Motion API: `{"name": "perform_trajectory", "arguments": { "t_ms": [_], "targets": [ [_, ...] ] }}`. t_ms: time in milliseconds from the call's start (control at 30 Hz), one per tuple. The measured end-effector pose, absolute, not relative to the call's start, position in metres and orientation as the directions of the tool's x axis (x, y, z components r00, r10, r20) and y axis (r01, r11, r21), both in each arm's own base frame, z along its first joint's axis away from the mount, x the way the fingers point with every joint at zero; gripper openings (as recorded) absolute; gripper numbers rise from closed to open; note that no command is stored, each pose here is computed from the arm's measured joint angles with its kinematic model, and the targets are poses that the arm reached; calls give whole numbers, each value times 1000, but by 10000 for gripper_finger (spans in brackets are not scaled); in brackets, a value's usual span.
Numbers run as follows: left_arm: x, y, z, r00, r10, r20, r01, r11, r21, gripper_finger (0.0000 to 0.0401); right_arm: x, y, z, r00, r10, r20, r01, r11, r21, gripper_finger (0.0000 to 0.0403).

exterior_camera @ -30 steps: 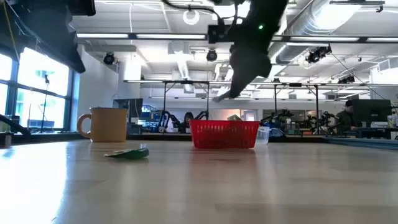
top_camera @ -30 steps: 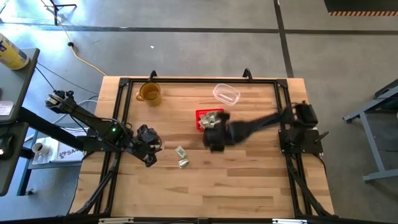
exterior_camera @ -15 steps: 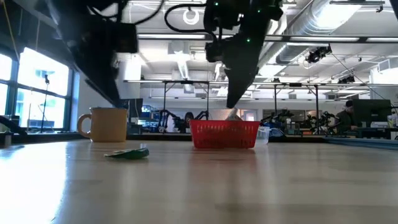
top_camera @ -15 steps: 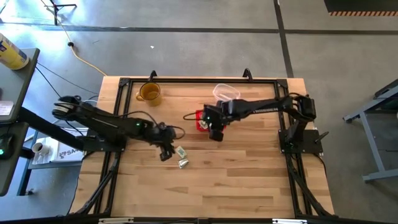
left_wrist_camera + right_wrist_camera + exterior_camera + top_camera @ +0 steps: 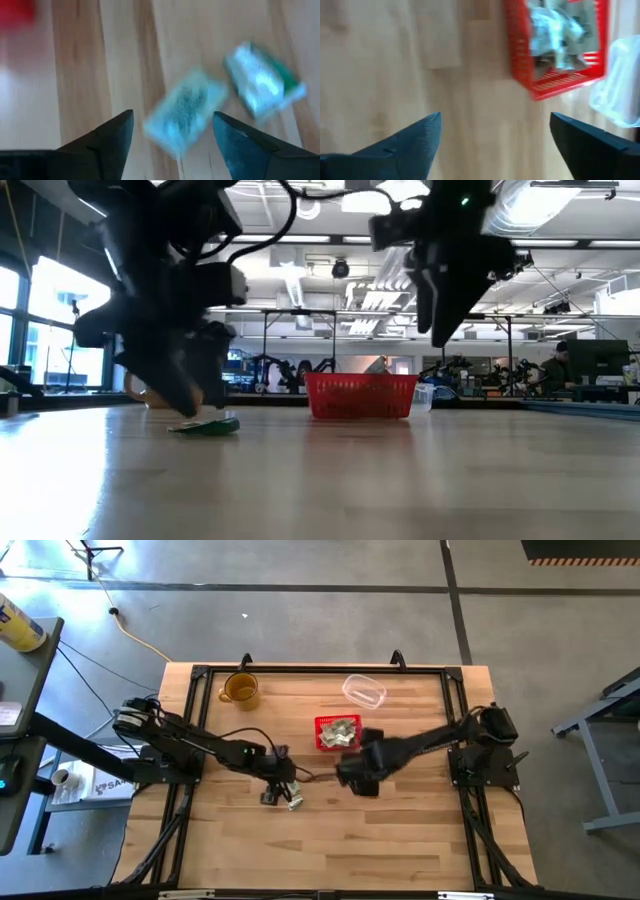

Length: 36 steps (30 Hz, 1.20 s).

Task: Pick and place items into bin
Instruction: Put the white packet into the red basket, then put the green packet into the red basket

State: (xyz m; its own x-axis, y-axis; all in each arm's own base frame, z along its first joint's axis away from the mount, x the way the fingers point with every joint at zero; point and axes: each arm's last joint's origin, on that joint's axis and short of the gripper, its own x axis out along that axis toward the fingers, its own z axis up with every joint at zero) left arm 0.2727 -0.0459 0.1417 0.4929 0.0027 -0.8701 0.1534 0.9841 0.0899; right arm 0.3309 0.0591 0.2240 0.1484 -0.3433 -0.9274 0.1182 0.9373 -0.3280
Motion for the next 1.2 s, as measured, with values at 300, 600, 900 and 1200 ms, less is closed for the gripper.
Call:
{"name": "perform_trajectory", "arguments": {
  "t_ms": [300, 600, 900, 1200],
  "targets": [
    [287, -51, 118, 454, -105, -885, 375, 923, 82, 229, 317, 101, 219, 163, -302, -939, 255, 933, -256, 366],
    [321, -19, 148, 471, 101, -876, 249, 938, 242, 34, 263, 164, 180, 58, -227, -972, 401, 897, -186, 332],
    [379, 46, 238, 689, 205, -695, 84, 930, 358, 27, 236, 197, 173, 103, -221, -970, 536, 834, -133, 323],
    [389, 84, 214, 526, 51, -849, -3, 998, 58, 214, 255, 190, 173, 194, -193, -962, 416, 904, -97, 323]
  ]
}}
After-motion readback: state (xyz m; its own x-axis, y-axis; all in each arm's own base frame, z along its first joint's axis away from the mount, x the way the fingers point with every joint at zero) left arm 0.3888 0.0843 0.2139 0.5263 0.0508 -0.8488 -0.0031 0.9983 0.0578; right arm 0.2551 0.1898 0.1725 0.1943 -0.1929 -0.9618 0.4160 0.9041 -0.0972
